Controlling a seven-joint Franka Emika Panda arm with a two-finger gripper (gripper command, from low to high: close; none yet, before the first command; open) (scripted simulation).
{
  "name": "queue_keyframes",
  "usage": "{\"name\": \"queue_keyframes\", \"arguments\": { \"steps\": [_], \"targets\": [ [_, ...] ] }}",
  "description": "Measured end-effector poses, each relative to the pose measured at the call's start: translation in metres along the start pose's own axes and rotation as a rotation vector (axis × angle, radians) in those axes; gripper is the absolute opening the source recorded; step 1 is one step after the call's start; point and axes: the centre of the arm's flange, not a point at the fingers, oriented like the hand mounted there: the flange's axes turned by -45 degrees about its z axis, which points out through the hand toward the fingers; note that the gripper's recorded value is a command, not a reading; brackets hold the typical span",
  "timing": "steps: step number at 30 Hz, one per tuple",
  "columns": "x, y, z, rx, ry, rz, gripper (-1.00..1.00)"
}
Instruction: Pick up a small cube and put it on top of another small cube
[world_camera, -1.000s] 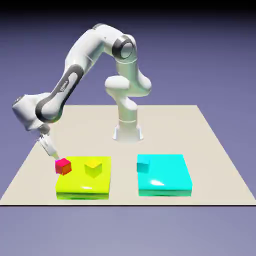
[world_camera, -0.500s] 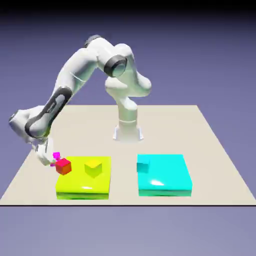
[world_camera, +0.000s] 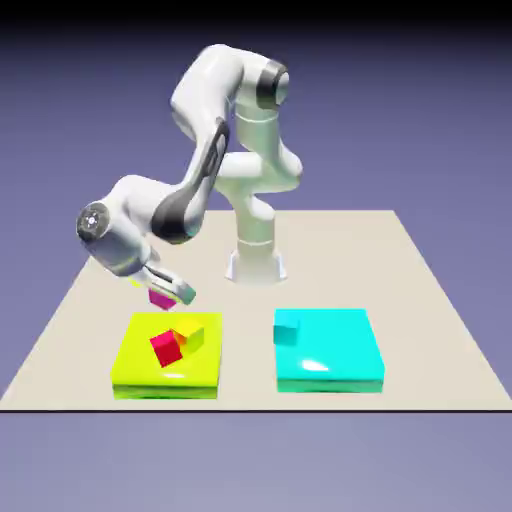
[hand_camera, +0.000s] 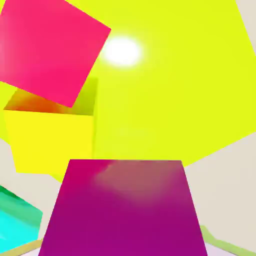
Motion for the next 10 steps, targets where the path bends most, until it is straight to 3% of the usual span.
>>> {"name": "queue_keyframes", "arguments": {
  "steps": [3,6,7,10],
  "targets": [
    [0.001,-0.015,-0.007,-0.006,0.039,-0.069,-1.00],
    [0.012,-0.016,0.045,-0.005,0.039,-0.069,-1.00],
    [0.014,-0.016,0.060,-0.005,0.039,-0.069,1.00],
    [0.011,-0.016,0.043,-0.008,0.039,-0.069,1.00]
  ]
}}
